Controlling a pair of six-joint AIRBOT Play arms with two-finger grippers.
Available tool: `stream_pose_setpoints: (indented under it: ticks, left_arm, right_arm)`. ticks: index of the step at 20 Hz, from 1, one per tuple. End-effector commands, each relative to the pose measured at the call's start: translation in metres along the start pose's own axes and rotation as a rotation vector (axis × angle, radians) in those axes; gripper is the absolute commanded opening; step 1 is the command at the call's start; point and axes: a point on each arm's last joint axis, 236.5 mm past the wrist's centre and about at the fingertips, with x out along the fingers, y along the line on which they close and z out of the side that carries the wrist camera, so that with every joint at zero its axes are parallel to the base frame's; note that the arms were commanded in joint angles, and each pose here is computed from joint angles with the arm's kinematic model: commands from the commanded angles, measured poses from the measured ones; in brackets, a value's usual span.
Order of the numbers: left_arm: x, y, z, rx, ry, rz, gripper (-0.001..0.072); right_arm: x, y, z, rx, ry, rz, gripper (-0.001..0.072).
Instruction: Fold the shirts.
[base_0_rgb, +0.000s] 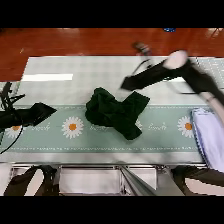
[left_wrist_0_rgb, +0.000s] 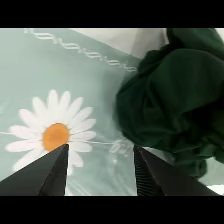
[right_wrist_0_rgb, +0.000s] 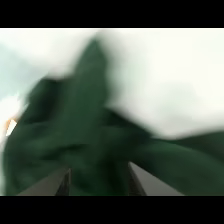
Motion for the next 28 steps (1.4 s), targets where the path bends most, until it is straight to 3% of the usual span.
stream_pose_setpoints:
  ticks: [1, 5, 9, 16, 17, 18, 23, 28]
  left_arm:
    - [0.017, -0.021, 0.001, -0.002, 0.037, -0.116, 0.0503]
    - [0.079, -0.027, 0.006, 0.135, 0.069, -0.128, 0.0503]
    - [0.134, -0.048, 0.004, 0.155, 0.181, -0.142, 0.0503]
    - [0.172, -0.091, -0.052, 0.167, 0.637, -0.257, 0.0497]
    - [0.171, -0.093, -0.058, 0.158, 0.683, -0.264, 0.0331]
    - [0.17, -0.093, -0.062, 0.163, 0.717, -0.276, 0.0026]
    - [0.17, -0.094, -0.059, 0.202, 0.71, -0.291, 0.0017]
    - [0.17, -0.095, -0.059, 0.205, 0.709, -0.293, 0.0018]
  right_arm:
    - [-0.087, -0.093, -0.012, 0.169, -0.11, -0.203, 0.0408]
    - [-0.084, -0.135, -0.11, 0.378, -0.069, -0.245, 0.0408]
    - [-0.053, -0.125, -0.197, 0.474, 0.03, -0.212, 0.0408]
    - [-0.042, -0.118, -0.219, 0.518, 0.026, -0.185, 0.0408]
    - [-0.042, -0.119, -0.218, 0.518, 0.019, -0.187, 0.0407]
    - [-0.042, -0.119, -0.216, 0.521, 0.013, -0.185, 0.0407]
    - [-0.016, -0.086, -0.195, 0.53, -0.003, 0.0, 0.0407]
    - [0.031, -0.08, -0.218, 0.548, 0.141, 0.044, 0.0407]
